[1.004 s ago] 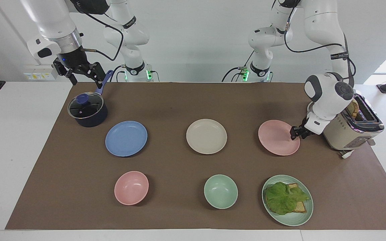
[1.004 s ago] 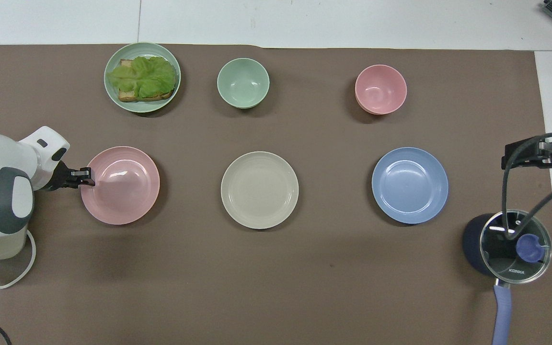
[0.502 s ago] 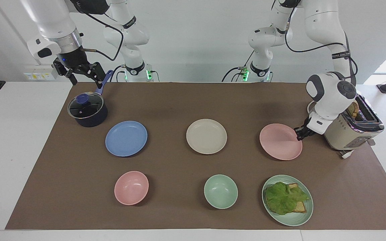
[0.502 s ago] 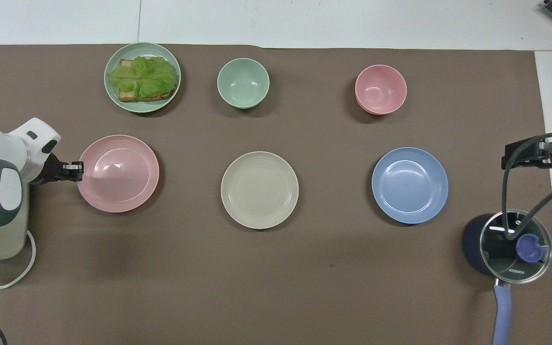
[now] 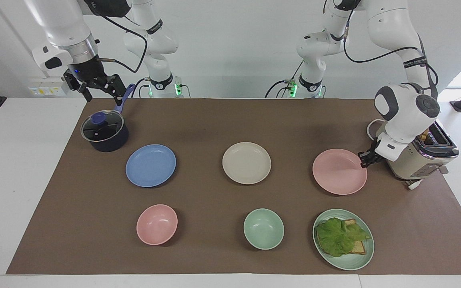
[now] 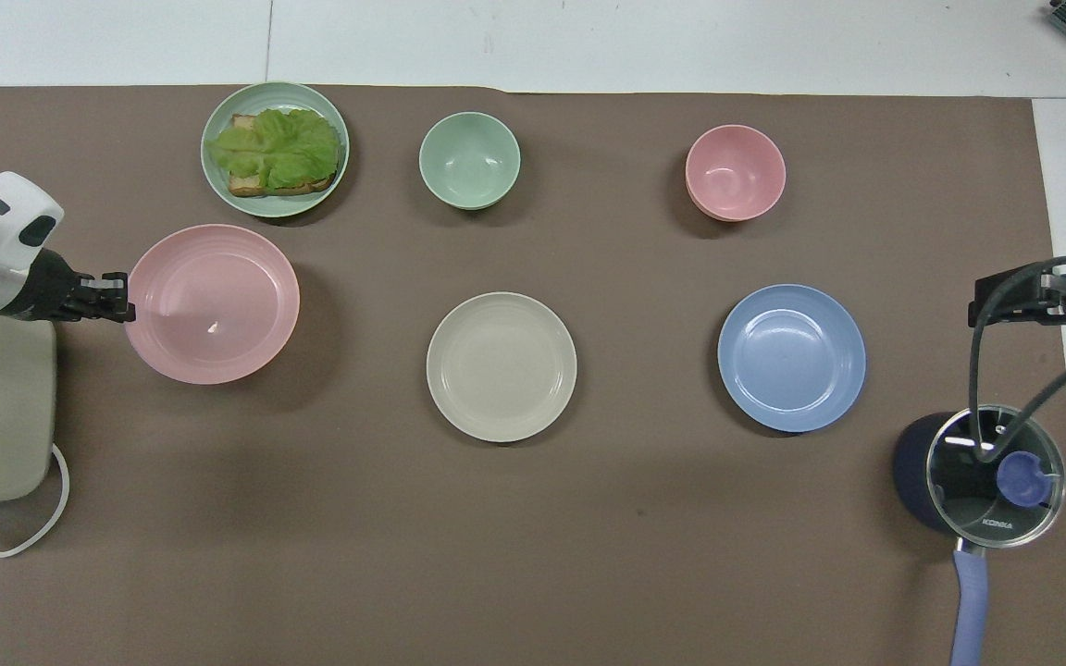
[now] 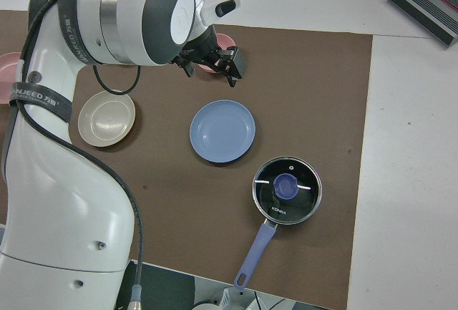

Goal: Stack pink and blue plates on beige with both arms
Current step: 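Grip the pink plate rim with the left gripper and lift it, then carry the pink plate over the beige plate with the left gripper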

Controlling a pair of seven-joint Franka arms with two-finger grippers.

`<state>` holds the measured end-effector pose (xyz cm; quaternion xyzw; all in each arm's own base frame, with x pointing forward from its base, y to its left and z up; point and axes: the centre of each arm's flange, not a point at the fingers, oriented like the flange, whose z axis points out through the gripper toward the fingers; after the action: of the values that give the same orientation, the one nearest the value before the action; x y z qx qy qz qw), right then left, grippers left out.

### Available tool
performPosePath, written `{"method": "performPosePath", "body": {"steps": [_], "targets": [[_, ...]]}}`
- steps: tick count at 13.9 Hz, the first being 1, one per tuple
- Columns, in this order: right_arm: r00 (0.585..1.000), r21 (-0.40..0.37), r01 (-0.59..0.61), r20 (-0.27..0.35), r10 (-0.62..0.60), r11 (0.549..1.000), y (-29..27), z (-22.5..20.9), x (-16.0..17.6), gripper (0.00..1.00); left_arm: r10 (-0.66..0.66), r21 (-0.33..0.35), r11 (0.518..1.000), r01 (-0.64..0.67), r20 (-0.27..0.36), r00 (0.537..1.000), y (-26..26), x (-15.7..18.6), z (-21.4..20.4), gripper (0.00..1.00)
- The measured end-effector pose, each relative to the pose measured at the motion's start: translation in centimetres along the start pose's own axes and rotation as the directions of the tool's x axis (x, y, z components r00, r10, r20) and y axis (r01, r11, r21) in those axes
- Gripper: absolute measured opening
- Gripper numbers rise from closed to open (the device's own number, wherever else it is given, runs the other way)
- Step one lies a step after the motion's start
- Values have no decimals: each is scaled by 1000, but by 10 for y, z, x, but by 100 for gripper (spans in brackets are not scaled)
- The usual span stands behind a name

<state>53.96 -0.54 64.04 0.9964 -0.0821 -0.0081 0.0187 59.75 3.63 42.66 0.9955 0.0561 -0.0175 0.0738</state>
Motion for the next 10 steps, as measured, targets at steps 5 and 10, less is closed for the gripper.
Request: {"method": "performPosePath", "body": {"steps": [5,10], "targets": [[1000,0,0,0,0,1000,0,0,0,100,-98,-51,994,98,-7,995,90,-29,-40,4],[1000,0,0,0,0,1000,0,0,0,100,-115,-72,991,112,-39,993,236,-67,6,4]]}}
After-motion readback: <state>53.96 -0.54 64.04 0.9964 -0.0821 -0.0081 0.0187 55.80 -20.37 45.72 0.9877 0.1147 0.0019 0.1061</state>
